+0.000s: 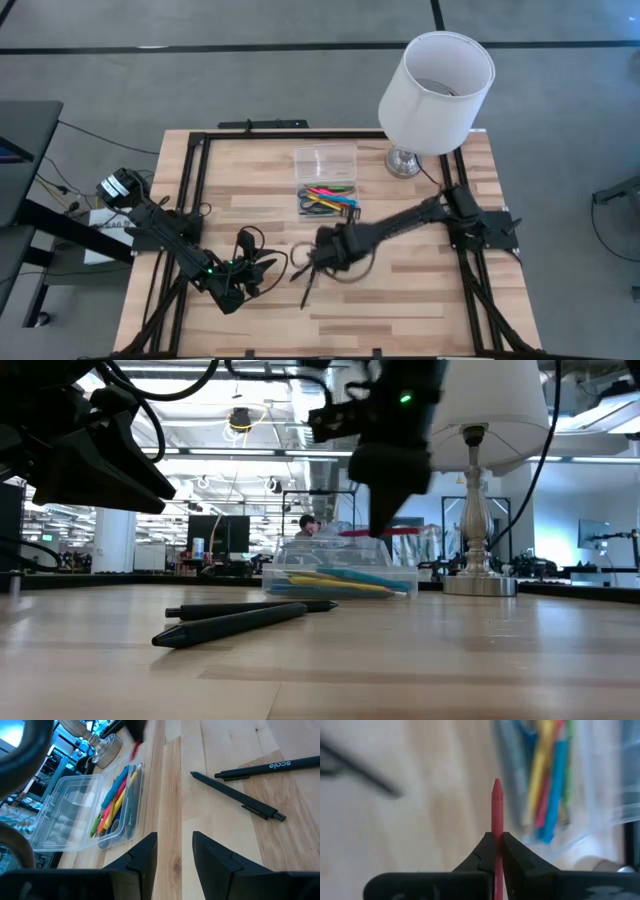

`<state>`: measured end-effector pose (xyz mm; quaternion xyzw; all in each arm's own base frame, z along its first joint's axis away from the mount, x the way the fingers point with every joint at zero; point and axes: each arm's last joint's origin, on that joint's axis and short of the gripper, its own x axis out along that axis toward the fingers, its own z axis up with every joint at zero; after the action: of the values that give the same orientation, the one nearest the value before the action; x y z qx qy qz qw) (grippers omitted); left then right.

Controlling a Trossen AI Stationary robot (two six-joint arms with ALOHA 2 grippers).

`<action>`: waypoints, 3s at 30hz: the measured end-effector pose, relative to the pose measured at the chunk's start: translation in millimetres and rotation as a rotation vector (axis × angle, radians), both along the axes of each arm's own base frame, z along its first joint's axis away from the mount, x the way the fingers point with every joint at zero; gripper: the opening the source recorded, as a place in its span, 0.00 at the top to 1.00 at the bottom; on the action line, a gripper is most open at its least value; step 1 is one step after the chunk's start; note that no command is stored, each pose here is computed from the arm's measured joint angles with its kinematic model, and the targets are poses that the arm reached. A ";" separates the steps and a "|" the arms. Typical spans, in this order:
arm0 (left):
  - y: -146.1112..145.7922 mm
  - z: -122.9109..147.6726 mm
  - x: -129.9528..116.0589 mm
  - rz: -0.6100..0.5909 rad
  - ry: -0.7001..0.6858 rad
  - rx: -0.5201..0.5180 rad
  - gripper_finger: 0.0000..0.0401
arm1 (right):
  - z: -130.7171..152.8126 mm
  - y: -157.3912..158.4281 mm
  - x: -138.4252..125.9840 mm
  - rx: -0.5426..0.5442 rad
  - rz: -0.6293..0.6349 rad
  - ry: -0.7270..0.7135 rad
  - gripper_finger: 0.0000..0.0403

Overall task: Pick & place school supplies into a supply box
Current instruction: Put the red crayon into the supply box, then put the top black pen into the supply box

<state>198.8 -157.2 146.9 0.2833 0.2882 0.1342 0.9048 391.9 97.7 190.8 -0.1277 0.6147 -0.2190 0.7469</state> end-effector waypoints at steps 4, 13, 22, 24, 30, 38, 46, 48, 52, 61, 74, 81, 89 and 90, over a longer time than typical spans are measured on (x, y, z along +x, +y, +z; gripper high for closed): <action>0.0 0.0 0.0 0.000 0.000 0.000 0.70 | 1.0 -42.1 10.4 -0.007 -0.041 0.012 1.00; 1.0 -0.9 -1.1 0.004 0.012 0.008 0.70 | -1.1 -109.1 22.1 0.085 -0.087 -0.005 0.99; 2.0 -2.2 -2.4 0.014 0.021 -0.008 0.70 | -5.0 -118.8 25.9 0.152 -0.079 -0.020 0.95; 2.0 -2.2 -2.3 0.017 0.018 -0.013 0.70 | -5.1 -117.8 25.7 0.160 -0.069 -0.012 0.92; 2.0 -2.1 -2.3 0.023 0.012 -0.023 0.70 | -4.9 -119.2 26.8 0.152 -0.065 -0.022 0.79; 1.9 -2.1 -2.3 0.034 0.002 -0.045 0.70 | 2.6 -110.0 25.5 0.116 -0.050 -0.042 0.64; 1.8 -2.1 -2.2 0.050 -0.013 -0.075 0.70 | 57.3 -75.0 4.3 0.036 0.157 -0.189 0.63; 1.7 -2.0 -2.1 0.051 -0.016 -0.079 0.70 | 70.6 -70.2 -8.2 0.050 0.209 -0.255 0.65; 1.3 -1.6 -1.5 0.052 -0.024 -0.084 0.70 | 80.4 -61.2 -40.8 0.114 0.314 -0.394 0.67; -0.2 3.7 6.4 0.072 -0.107 -0.153 0.70 | 57.0 -48.2 -130.0 0.179 0.477 -0.794 0.68; 27.3 10.7 49.7 0.016 -0.115 -0.500 0.70 | 7.6 -27.9 -204.8 0.222 0.714 -1.184 0.67; 33.8 25.8 71.4 -0.060 -0.091 -0.600 0.70 | -3.4 -16.8 -210.4 0.234 0.787 -1.153 0.67; 20.4 18.5 97.9 -0.174 -0.019 -0.461 0.70 | 1.3 -8.1 -214.2 0.229 0.855 -1.186 0.67; 18.7 17.7 100.2 -0.193 -0.005 -0.456 0.70 | 1.3 -7.9 -214.3 0.229 0.856 -1.186 0.67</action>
<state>299.0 -138.4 164.6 0.0975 0.2802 -0.0206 0.9547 177.6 89.7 192.0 -0.1377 0.0234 0.1247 0.9823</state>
